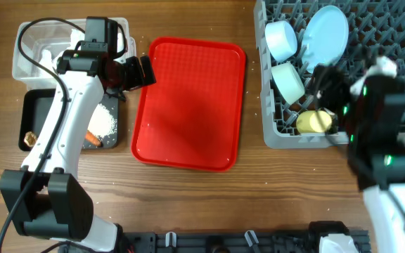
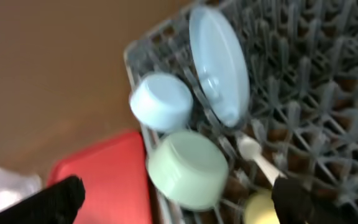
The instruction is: Sort waste into correct bins and load items into the dishwasher rack
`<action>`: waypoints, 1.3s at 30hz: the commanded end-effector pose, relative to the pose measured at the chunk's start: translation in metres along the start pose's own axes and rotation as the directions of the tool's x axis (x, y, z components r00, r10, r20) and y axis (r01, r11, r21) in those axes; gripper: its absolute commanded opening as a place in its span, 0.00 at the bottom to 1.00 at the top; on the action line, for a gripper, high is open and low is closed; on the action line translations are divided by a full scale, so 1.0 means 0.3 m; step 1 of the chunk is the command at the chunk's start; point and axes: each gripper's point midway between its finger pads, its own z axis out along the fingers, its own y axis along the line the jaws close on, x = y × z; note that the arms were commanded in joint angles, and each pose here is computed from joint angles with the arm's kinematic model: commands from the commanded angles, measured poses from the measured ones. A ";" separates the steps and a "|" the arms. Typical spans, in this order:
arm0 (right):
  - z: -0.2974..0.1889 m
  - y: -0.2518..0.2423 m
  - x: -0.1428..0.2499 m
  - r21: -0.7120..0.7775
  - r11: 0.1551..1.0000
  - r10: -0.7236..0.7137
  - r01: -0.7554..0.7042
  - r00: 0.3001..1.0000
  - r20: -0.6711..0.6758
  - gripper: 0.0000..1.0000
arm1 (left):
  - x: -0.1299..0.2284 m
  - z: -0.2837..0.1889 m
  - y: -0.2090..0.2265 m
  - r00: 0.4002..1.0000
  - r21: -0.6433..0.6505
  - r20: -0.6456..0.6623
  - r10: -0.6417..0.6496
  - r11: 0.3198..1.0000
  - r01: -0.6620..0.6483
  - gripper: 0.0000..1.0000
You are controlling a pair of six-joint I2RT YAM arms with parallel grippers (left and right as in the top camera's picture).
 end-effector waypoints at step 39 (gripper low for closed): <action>-0.112 -0.119 0.373 -0.281 0.931 -0.109 0.231 0.914 0.391 0.99 | -0.015 -0.021 -0.006 1.000 0.003 0.023 -0.001 1.000 0.001 1.00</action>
